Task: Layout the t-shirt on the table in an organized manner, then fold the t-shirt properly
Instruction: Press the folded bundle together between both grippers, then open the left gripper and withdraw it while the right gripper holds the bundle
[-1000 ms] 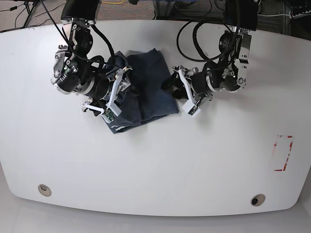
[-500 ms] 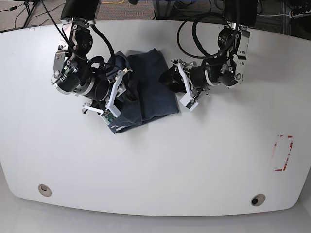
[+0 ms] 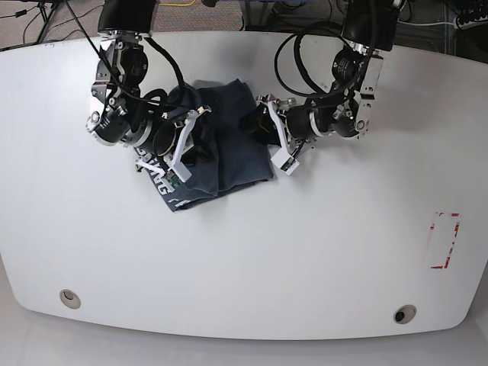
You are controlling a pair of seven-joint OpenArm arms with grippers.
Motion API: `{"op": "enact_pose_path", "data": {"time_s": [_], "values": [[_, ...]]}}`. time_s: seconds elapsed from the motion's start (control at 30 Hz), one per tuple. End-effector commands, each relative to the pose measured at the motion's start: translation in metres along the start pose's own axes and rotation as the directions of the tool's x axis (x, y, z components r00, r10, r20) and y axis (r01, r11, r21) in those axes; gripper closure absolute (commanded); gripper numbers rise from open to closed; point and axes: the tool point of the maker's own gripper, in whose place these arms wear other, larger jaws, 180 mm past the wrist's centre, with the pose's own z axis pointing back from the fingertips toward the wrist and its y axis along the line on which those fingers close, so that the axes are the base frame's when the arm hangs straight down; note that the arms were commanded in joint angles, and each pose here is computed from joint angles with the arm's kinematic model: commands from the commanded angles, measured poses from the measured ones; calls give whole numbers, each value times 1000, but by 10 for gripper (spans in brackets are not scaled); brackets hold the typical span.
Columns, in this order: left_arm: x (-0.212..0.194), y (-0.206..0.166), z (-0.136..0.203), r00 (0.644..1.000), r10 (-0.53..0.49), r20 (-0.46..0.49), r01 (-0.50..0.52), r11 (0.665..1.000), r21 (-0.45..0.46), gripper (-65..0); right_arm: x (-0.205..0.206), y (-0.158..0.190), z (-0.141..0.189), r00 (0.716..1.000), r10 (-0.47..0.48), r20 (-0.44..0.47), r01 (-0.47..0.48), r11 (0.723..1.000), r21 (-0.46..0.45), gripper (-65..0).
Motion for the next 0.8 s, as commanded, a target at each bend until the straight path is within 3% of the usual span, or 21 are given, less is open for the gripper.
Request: {"op": "enact_pose_path", "data": {"time_s": [0.0,0.2,0.77], "values": [[3,-1,-2,1000,1,5,-1,1000,-10,-288,19,2,7,998,26,65,-26,1000,-2,-3],[5,4,-5,1000,9,4,-9,1000,-7,-288,39,20,7,991,29,133,-32,999,14,-6],[6,5,-5,1000,9,6,-9,1000,-5,-288,66,63,-12,980,43,192,-67,991,120,-11]]}}
